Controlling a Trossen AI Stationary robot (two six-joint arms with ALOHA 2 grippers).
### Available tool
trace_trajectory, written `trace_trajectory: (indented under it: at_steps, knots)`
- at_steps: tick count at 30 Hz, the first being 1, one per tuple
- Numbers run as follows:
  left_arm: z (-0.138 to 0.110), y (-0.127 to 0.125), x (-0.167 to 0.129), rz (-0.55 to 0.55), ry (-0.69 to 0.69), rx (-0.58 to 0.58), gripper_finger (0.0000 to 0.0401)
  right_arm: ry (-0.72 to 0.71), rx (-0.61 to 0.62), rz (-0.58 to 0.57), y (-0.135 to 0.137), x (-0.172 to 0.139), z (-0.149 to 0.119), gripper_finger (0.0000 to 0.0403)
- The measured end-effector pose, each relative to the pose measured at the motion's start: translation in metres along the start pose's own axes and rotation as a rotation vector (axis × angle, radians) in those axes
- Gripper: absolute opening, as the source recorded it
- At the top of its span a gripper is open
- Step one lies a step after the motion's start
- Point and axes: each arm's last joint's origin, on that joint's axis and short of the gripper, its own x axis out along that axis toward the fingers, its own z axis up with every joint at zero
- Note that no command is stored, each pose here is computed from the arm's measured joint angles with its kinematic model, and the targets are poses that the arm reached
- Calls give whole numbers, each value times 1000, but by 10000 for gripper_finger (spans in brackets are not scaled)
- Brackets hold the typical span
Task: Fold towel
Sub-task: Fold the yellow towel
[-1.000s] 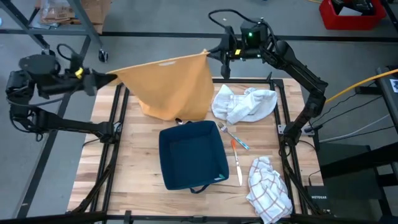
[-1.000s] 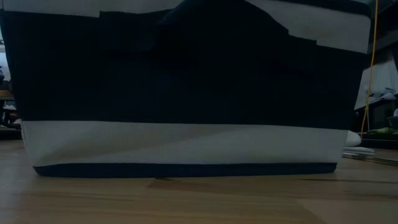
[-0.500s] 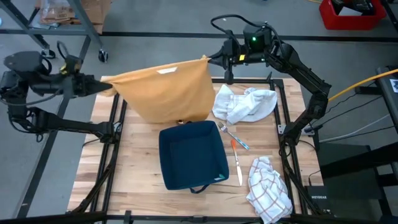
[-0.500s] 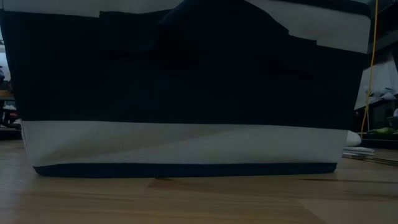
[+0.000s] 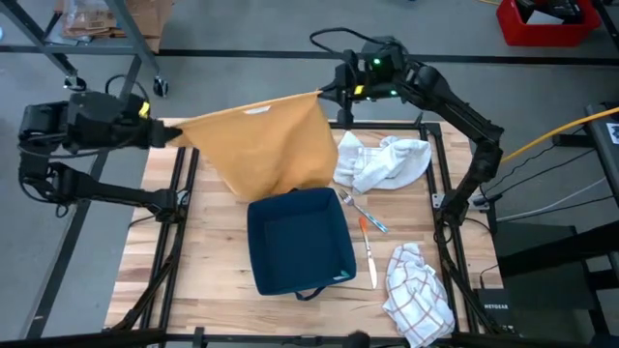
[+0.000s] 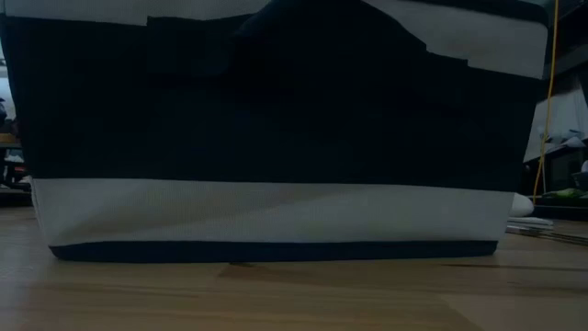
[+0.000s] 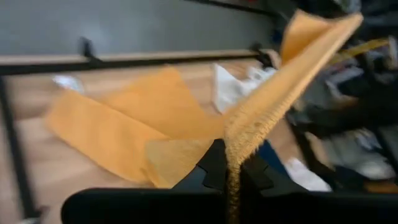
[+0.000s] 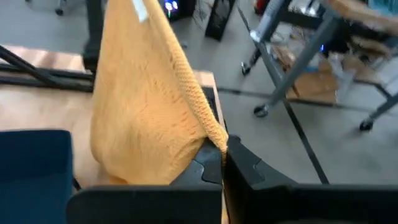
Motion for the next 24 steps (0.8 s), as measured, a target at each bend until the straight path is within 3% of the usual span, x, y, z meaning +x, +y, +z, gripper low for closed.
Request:
trace_trajectory:
  at_steps: [7, 12, 17, 20, 24]
  knots:
    - [6, -6, 14, 185, -164, 65, 0, 44, 1, -66, -31, 18, -20, 1]
    - [11, -9, 19, 333, -307, 180, 0, 21, 4, -80, -46, 29, -27, 1]
    - [13, -18, 32, 442, -349, 304, 0, 68, 15, -103, -58, 41, -41, 1]
    - [17, -25, 39, 507, -404, 409, 0, 27, -45, -140, -61, 41, -36, 1]
    - [31, -44, 40, 528, -553, 501, 0, -45, -101, -286, -66, 24, -20, 1]
